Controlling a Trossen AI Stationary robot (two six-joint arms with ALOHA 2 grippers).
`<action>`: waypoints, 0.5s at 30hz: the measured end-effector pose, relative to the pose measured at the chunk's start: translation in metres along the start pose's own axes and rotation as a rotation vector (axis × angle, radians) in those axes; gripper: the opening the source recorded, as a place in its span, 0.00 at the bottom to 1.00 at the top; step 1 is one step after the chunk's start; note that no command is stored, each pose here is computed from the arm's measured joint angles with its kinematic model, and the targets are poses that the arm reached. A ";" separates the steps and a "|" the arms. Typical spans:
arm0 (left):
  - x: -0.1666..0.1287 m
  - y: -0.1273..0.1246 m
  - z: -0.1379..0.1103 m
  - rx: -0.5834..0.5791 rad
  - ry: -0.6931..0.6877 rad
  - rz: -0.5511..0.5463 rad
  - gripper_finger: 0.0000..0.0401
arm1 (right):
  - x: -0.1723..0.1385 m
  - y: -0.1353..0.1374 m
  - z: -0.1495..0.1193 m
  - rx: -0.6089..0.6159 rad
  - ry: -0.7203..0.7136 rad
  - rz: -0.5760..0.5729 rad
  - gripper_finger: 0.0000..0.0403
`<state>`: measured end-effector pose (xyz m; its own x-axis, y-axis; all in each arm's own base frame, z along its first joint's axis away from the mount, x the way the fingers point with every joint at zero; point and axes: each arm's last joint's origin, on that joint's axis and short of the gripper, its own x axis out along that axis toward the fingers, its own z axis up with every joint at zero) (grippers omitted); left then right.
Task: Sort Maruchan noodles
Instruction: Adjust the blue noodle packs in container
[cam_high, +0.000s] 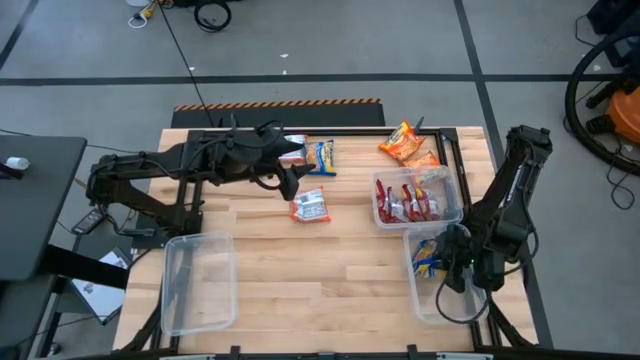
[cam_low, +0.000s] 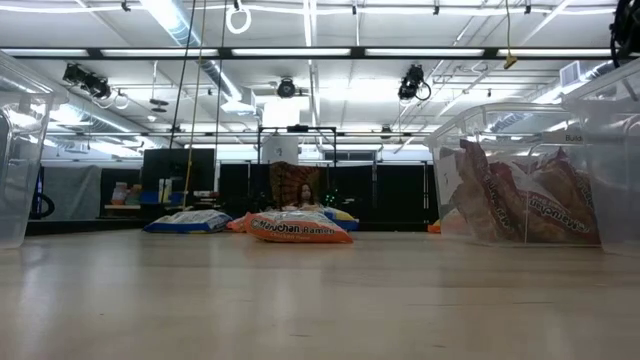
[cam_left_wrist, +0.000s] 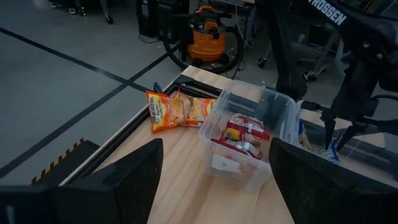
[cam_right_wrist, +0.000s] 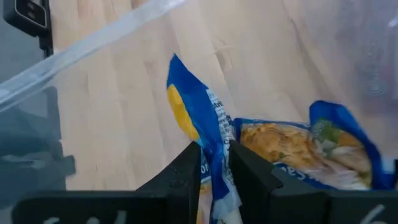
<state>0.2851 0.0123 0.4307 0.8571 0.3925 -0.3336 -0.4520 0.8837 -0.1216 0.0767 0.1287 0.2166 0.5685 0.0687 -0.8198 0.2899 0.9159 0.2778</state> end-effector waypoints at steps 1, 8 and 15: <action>0.000 0.000 0.000 0.005 0.000 0.000 0.73 | -0.002 0.000 0.003 -0.002 0.012 -0.009 0.23; 0.001 0.004 0.001 0.009 -0.001 0.013 0.73 | -0.004 -0.003 0.012 -0.052 0.153 -0.047 0.23; 0.002 0.004 0.001 0.009 -0.001 0.016 0.73 | -0.003 -0.005 0.025 -0.055 0.228 -0.058 0.16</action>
<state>0.2848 0.0171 0.4305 0.8503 0.4065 -0.3343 -0.4629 0.8798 -0.1077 0.0924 0.1140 0.2304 0.3618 0.0967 -0.9272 0.2711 0.9407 0.2039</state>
